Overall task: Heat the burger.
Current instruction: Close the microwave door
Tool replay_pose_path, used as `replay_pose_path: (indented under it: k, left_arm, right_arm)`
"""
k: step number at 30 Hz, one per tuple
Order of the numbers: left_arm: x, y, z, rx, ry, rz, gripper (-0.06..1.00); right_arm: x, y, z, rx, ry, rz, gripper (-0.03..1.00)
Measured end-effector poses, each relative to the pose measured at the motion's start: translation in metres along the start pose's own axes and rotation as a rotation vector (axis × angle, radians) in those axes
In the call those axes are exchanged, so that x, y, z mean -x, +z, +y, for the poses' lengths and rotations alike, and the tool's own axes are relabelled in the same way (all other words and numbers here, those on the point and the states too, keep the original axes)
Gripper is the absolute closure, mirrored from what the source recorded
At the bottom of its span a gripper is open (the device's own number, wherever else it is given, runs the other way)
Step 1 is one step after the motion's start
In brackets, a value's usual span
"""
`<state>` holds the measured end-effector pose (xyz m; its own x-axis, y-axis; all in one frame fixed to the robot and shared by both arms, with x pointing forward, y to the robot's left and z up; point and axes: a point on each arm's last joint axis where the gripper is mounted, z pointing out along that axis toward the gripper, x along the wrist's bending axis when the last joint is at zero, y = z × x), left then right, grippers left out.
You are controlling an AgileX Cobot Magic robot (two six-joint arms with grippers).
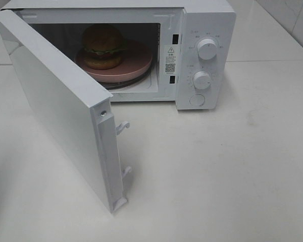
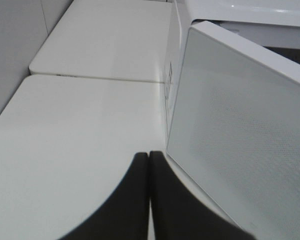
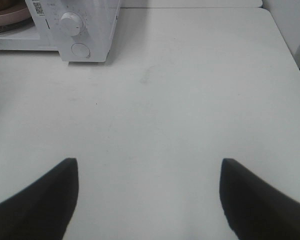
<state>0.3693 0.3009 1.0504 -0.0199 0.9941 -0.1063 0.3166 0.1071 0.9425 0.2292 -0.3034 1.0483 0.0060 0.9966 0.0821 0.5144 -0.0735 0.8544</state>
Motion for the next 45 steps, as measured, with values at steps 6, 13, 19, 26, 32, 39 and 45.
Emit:
replay_pose_path:
  k: [6,13,19,26,32,39,45]
  left_arm:
    - [-0.006,0.020,-0.006,0.108,0.001,0.040,0.94]
    - [-0.010,0.047,-0.011,0.118,0.014,0.069,0.94]
    - [-0.009,0.069,-0.020,0.070,0.099,0.042,0.94]
    - [-0.002,0.085,-0.026,0.095,0.127,-0.045,0.94]
    - [0.012,0.099,-0.034,0.106,0.155,-0.205,0.94]
    - [0.018,0.105,-0.034,0.175,0.146,-0.283,0.94]
    - [0.030,0.113,-0.044,0.152,0.115,-0.317,0.94]
  right_arm:
    - [0.000,0.000,0.000,0.000,0.000,0.000,0.22]
    - [0.000,0.000,0.000,0.000,0.000,0.000,0.22]
    - [0.000,0.000,0.000,0.000,0.000,0.000,0.22]
    - [0.000,0.000,0.000,0.000,0.000,0.000,0.22]
    - [0.000,0.000,0.000,0.000,0.000,0.000,0.22]
    - [0.000,0.000,0.000,0.000,0.000,0.000,0.22]
    - [0.000,0.000,0.000,0.000,0.000,0.000,0.22]
